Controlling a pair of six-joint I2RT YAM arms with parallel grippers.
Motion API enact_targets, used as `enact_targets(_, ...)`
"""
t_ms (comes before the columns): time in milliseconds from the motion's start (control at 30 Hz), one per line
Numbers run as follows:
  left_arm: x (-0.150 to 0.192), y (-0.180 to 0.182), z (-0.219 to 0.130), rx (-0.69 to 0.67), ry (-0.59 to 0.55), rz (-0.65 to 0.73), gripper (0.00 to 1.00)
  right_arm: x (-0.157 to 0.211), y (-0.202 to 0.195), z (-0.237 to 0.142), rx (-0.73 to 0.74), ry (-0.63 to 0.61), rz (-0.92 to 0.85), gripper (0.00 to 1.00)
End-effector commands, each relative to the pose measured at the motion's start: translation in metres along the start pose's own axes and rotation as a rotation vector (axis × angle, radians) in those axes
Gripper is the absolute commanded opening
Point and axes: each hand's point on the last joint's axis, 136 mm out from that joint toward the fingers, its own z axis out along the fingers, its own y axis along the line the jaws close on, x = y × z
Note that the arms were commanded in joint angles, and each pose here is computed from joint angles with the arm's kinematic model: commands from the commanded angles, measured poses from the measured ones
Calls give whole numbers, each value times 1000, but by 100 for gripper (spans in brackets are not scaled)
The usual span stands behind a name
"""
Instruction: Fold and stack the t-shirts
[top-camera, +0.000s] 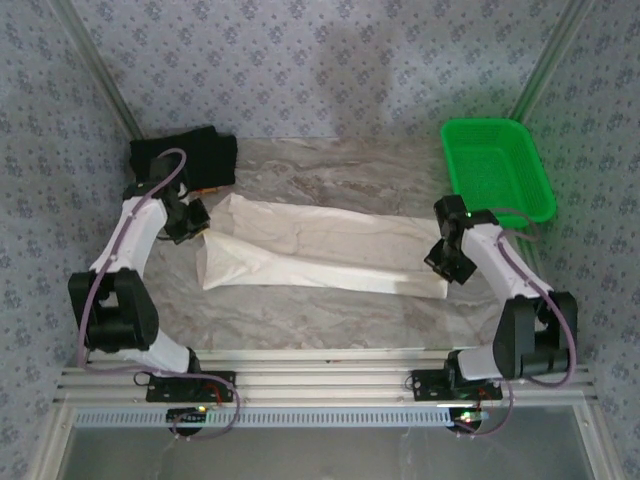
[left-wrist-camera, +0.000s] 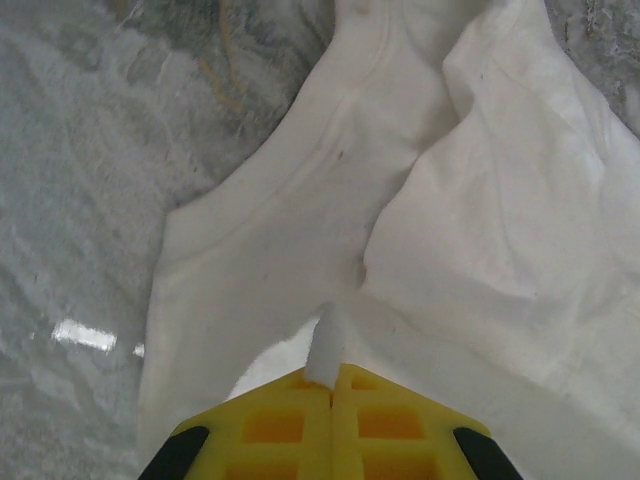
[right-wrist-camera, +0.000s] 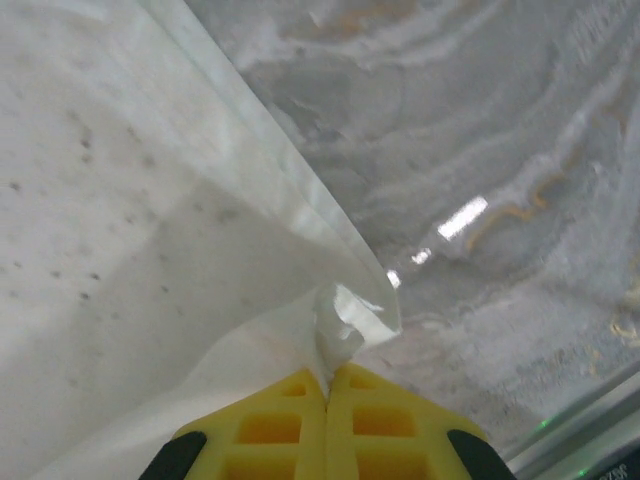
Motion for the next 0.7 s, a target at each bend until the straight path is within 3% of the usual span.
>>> enact_targets(0,-27,-11,-3,-5,-64,75,0,-25,7,-6,22,-45,-83,0)
enact_targets(667,-64,-41,46,-24,-9,181,0,-71,40,21,75,-49,-154,0)
